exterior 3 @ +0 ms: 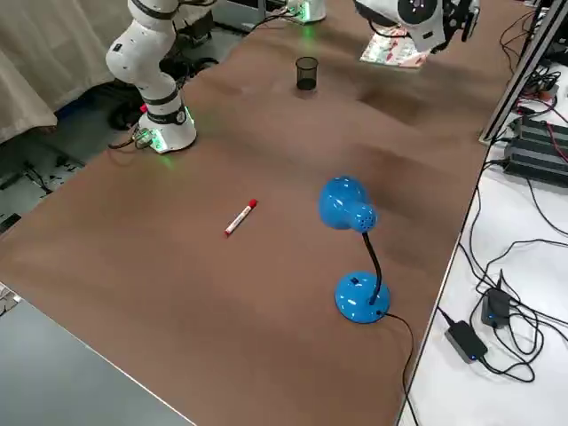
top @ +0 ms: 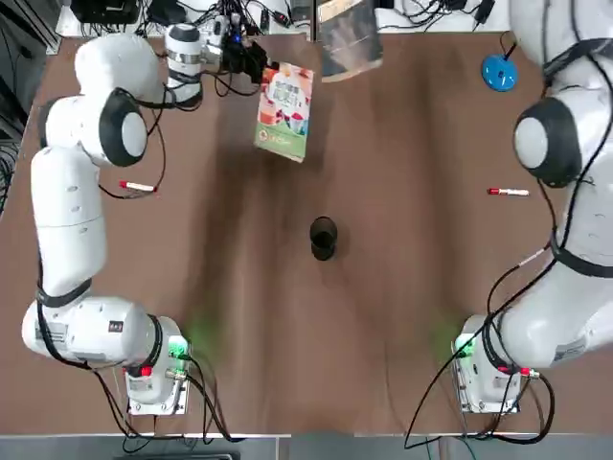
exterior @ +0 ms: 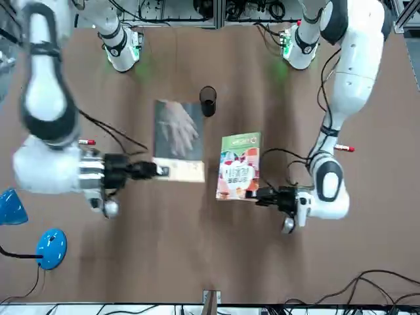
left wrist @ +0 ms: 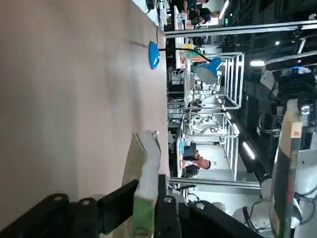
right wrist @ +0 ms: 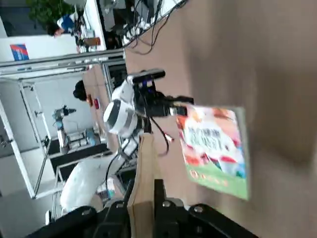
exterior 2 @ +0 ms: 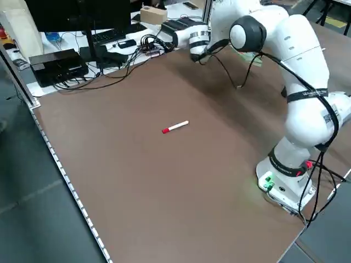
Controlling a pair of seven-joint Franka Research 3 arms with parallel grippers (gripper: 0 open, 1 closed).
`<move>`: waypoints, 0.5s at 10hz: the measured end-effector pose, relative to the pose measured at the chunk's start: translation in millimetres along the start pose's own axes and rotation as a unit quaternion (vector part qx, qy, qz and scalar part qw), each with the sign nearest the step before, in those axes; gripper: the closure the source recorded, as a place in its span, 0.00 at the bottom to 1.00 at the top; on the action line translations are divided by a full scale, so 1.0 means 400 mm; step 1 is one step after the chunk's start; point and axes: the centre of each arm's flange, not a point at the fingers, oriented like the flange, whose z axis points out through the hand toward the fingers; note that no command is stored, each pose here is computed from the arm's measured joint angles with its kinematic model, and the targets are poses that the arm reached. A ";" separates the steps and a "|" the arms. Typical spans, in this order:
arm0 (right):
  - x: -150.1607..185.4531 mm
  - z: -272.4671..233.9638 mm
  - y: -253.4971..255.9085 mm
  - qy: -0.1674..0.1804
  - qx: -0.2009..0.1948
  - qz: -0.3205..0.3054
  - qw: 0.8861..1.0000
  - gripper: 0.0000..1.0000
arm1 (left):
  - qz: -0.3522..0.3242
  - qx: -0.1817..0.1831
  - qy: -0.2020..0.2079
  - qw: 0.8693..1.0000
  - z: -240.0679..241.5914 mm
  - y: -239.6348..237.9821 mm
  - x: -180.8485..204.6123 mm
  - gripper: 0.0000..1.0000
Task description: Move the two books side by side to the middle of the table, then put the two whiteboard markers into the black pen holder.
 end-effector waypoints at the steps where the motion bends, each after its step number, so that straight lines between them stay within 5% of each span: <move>1: 0.020 0.047 0.039 0.013 -0.007 0.010 1.000 0.84 | -0.009 0.004 0.000 1.000 0.041 -0.035 -0.009 0.82; 5: 0.093 0.061 0.219 0.028 -0.046 0.047 0.997 0.84 | -0.019 0.022 0.047 0.998 0.124 -0.170 -0.018 0.82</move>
